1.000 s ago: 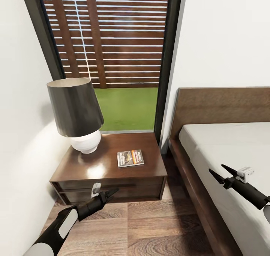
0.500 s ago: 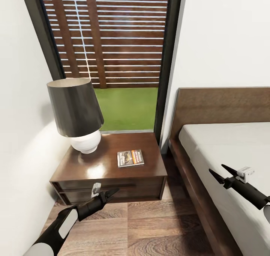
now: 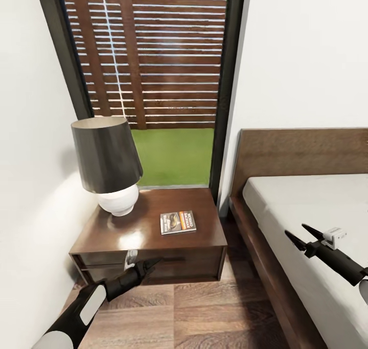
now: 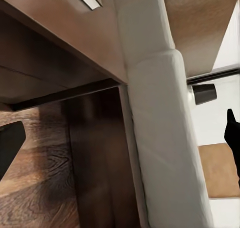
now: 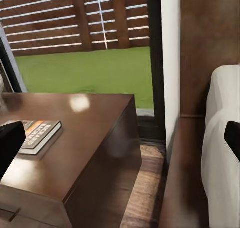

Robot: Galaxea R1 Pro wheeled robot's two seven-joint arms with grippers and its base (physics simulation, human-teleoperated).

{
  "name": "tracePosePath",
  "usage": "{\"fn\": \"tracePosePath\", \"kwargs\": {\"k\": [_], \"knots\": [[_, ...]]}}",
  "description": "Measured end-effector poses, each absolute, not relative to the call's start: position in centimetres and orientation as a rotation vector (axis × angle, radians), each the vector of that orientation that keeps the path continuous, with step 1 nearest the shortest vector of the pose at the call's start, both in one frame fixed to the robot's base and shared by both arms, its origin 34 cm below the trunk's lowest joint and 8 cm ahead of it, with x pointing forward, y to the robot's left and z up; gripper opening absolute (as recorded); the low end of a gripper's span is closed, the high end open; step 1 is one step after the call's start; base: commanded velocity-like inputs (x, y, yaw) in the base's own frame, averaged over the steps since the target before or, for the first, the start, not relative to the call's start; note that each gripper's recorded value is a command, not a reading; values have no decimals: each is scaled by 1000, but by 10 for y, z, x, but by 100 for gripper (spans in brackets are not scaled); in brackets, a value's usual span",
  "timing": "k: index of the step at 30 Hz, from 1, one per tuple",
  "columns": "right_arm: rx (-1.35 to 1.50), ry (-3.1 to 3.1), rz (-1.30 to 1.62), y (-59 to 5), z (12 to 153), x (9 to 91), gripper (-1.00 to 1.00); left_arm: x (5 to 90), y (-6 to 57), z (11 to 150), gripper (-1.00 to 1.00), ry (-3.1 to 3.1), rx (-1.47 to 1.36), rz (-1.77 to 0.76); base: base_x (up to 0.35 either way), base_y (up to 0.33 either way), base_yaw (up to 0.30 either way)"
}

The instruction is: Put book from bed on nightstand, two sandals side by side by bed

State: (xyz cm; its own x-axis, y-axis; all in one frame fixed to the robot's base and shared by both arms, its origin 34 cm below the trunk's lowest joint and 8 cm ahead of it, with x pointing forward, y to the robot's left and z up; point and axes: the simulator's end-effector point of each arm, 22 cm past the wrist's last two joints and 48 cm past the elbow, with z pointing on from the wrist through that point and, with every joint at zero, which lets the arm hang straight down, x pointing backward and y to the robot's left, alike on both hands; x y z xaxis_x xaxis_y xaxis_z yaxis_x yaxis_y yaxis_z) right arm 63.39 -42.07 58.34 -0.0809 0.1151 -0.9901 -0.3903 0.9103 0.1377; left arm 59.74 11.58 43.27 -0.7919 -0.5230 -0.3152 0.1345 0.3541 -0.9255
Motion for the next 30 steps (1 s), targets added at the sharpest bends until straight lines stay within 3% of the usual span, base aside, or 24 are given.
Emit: {"fn": "tracePosePath", "kwargs": {"k": [30], "knots": [[-217,1587,437,-420,649,645,100,614,116,500,100,2021,-314,-1466,0,0,0]]}}
